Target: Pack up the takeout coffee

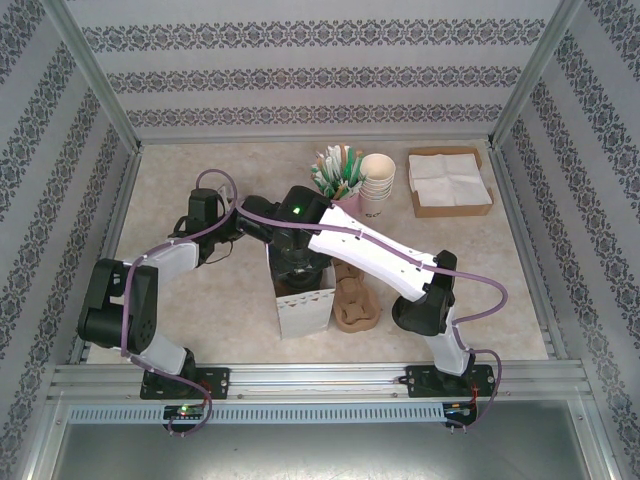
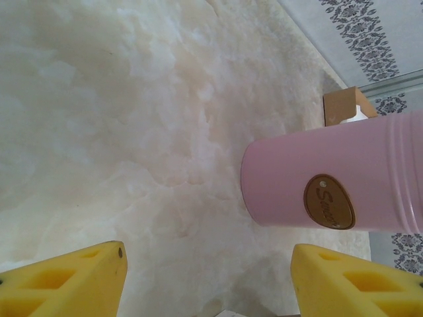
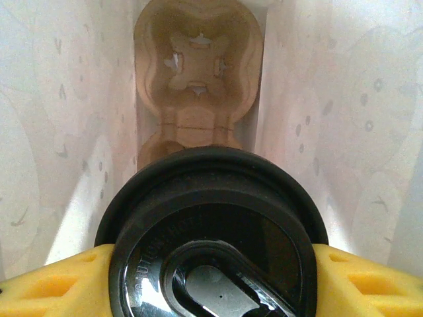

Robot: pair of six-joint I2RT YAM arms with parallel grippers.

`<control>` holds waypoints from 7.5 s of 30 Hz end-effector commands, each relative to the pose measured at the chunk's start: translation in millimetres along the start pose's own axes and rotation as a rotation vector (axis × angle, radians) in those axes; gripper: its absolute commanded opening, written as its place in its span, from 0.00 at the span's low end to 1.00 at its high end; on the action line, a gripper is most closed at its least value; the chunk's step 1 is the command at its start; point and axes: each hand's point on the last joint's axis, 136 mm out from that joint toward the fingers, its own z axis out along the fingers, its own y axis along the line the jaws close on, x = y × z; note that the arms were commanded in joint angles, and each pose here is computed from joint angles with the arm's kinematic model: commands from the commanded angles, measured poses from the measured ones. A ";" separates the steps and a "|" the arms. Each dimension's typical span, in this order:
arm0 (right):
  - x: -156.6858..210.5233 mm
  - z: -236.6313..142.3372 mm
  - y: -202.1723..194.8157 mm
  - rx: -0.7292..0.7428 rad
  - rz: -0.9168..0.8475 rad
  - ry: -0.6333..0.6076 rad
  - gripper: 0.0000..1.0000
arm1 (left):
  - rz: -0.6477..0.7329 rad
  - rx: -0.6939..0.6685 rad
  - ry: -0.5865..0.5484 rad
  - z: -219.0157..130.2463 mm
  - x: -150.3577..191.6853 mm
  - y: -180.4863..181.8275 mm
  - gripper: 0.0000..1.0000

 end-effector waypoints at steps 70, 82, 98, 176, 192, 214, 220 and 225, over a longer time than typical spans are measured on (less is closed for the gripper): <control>11.0 -9.5 -1.5 -0.139 0.089 -0.046 0.60 | 0.372 0.671 0.067 -253.4 111.3 -192.5 0.55; 13.2 -2.8 6.7 -0.147 0.082 -0.029 0.59 | 0.463 0.617 0.026 -249.6 106.2 -208.8 0.52; 15.5 -1.2 5.8 -0.135 0.076 -0.024 0.59 | 0.459 0.679 0.041 -244.5 108.2 -226.3 0.50; 39.6 38.7 13.7 -0.020 0.040 0.027 0.59 | 0.290 0.532 -0.035 -225.8 113.5 -174.9 0.06; 38.8 26.3 0.8 -0.007 0.046 -0.002 0.59 | 0.328 0.499 -0.070 -237.3 107.4 -176.1 0.05; 43.6 49.3 -0.9 0.011 0.046 0.032 0.59 | 0.325 0.510 -0.079 -241.5 105.9 -179.2 0.04; 44.7 52.5 -2.5 0.012 0.049 0.037 0.59 | 0.329 0.509 -0.101 -245.9 103.4 -179.1 0.03; 46.1 57.6 -1.6 0.010 0.050 0.046 0.59 | 0.327 0.510 -0.100 -246.9 103.4 -179.7 0.03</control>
